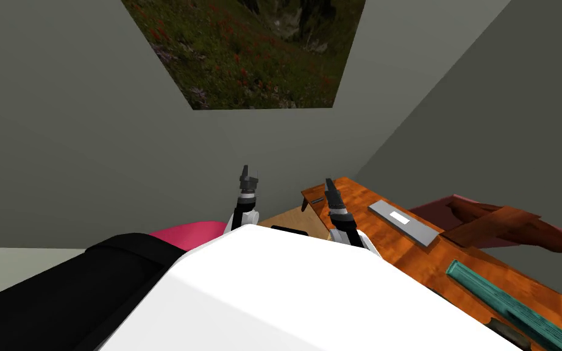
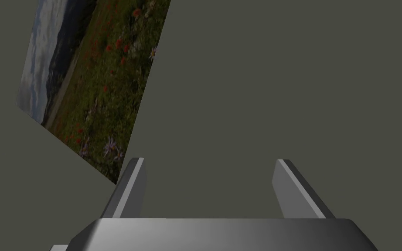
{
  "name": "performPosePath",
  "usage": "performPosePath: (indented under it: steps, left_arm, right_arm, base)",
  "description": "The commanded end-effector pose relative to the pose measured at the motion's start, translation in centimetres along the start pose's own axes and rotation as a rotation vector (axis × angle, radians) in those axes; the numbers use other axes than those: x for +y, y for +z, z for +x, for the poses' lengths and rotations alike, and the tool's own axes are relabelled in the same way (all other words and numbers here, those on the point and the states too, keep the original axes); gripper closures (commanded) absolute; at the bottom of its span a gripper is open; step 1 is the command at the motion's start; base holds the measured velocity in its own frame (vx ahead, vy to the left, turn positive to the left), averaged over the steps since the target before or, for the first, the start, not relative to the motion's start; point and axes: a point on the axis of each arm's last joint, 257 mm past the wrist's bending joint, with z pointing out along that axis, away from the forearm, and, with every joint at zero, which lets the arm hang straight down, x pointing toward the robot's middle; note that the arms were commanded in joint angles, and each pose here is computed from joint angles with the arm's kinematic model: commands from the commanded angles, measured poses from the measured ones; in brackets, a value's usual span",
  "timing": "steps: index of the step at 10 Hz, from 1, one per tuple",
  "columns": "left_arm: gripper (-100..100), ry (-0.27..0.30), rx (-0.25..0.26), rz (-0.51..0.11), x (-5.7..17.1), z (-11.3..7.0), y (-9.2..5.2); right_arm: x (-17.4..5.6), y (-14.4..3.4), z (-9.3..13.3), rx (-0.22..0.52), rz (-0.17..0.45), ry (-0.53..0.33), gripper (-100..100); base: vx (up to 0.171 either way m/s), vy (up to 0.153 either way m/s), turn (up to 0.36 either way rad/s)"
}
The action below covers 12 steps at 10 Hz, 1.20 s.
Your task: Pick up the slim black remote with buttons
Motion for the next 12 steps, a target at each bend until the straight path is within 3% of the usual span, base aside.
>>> performPosePath:
  steps: [1, 2, 5, 6, 7, 8, 9, 12]
  left_arm:
    - [0, 0.000, 0.000, 0.000, 0.0, 0.0, 0.0]
    - [0, 0.000, 0.000, 0.000, 0.0, 0.0, 0.0]
    - [0, 0.000, 0.000, 0.000, 0.0, 0.0, 0.0]
    - [0, 0.000, 0.000, 0.000, 0.0, 0.0, 0.0]
    - [0, 0.000, 0.000, 0.000, 0.0, 0.0, 0.0]
    - [0, 0.000, 0.000, 0.000, 0.0, 0.0, 0.0]
    - [0, 0.000, 0.000, 0.000, 0.0, 0.0, 0.0]
    - [0, 0.000, 0.000, 0.000, 0.0, 0.0, 0.0]
  right_arm:
    - [-1.5, -0.2, 3.1, 0.094, 0.021, -0.065, -100]
    - [-1.5, -0.2, 3.1, 0.094, 0.021, -0.065, -100]
    - [-4.6, -1.7, 9.0, 0.279, 0.038, -0.193, -100]
    - [-5.3, -2.1, 9.3, 0.288, 0.055, -0.190, -100]
    - [-6.5, -3.1, 11.3, 0.356, 0.058, -0.236, -100]
    - [-6.8, -3.3, 11.4, 0.359, 0.066, -0.236, -100]
    - [-7.4, -4.0, 13.2, 0.422, 0.054, -0.283, -100]
    - [-10.1, -6.3, 15.4, 0.510, 0.087, -0.333, -100]
  base:
    - [-0.004, 0.105, 0.232]
    - [0.000, 0.064, 0.068]
    - [0.006, 0.065, 0.250]
    - [0.010, 0.049, 0.084]
    - [0.018, 0.042, 0.144]
    - [0.014, 0.028, 0.104]
    - [0.020, 0.028, 0.205]
    - [0.026, 0.019, 0.121]
